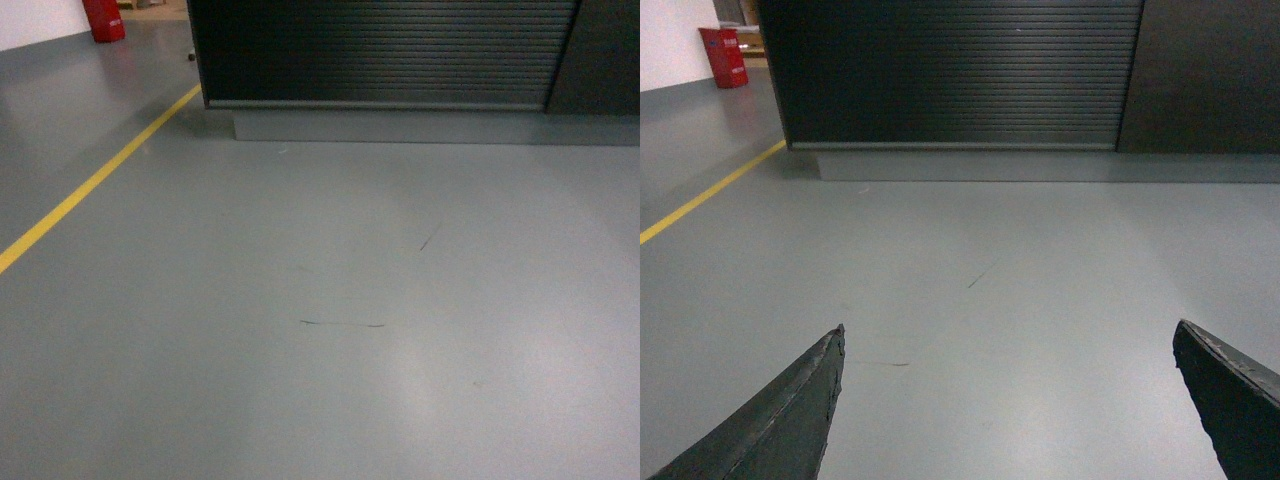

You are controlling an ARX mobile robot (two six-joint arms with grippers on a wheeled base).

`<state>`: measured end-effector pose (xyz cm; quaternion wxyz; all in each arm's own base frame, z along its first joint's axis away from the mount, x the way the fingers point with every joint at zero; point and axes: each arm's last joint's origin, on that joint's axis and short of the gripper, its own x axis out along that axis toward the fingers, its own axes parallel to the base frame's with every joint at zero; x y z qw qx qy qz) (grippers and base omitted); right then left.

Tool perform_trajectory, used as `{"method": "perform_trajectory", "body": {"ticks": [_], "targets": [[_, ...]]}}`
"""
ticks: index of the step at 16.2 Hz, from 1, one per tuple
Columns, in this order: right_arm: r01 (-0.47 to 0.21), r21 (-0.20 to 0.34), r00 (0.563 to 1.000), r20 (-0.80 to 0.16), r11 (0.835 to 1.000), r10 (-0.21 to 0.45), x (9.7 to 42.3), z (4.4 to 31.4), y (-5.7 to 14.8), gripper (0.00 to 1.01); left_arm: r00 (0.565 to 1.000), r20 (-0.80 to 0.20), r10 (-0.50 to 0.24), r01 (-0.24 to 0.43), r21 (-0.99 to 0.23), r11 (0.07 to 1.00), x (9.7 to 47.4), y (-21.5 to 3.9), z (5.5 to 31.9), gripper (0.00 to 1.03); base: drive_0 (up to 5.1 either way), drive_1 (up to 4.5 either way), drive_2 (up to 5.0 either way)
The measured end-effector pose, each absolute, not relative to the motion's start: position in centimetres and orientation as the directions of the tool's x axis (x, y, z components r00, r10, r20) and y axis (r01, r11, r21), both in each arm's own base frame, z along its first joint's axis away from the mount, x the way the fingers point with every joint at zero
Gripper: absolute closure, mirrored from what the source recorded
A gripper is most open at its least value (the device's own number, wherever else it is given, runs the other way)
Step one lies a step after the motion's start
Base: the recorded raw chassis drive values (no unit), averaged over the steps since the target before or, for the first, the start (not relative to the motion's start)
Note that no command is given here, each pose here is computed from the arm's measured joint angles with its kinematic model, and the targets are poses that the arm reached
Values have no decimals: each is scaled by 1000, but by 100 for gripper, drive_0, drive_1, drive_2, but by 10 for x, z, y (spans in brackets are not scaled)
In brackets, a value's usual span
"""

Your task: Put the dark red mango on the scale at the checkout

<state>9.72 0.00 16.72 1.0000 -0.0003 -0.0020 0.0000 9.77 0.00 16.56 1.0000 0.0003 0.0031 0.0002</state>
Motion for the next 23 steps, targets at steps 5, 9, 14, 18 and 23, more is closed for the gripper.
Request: {"method": "perform_trajectory", "body": {"ticks": [5,9,14,18,23], "targets": [[0,-1,1000,4,1000,0,97,167,0,3,1000,-4,0,0,1,1000,98,0,166,5,7,435,-420],[1,-1,1000,7,1000,-1,97,167,0,3,1000,-2,0,0,1,1000,98,0,166,5,16,444,-411],[-1,-1,1000,5,1000,1,97,167,0,3,1000,-4,0,0,1,1000,98,0,166,5,0,427,-427],[0,-1,1000,3,1000,0,97,167,0,3,1000,-3,0,0,1,1000,98,0,166,5,-10,417,-438],[0,-1,1000,2,1000,0,97,167,0,3,1000,-3,0,0,1,1000,98,0,166,5,-9,419,-436]]}}
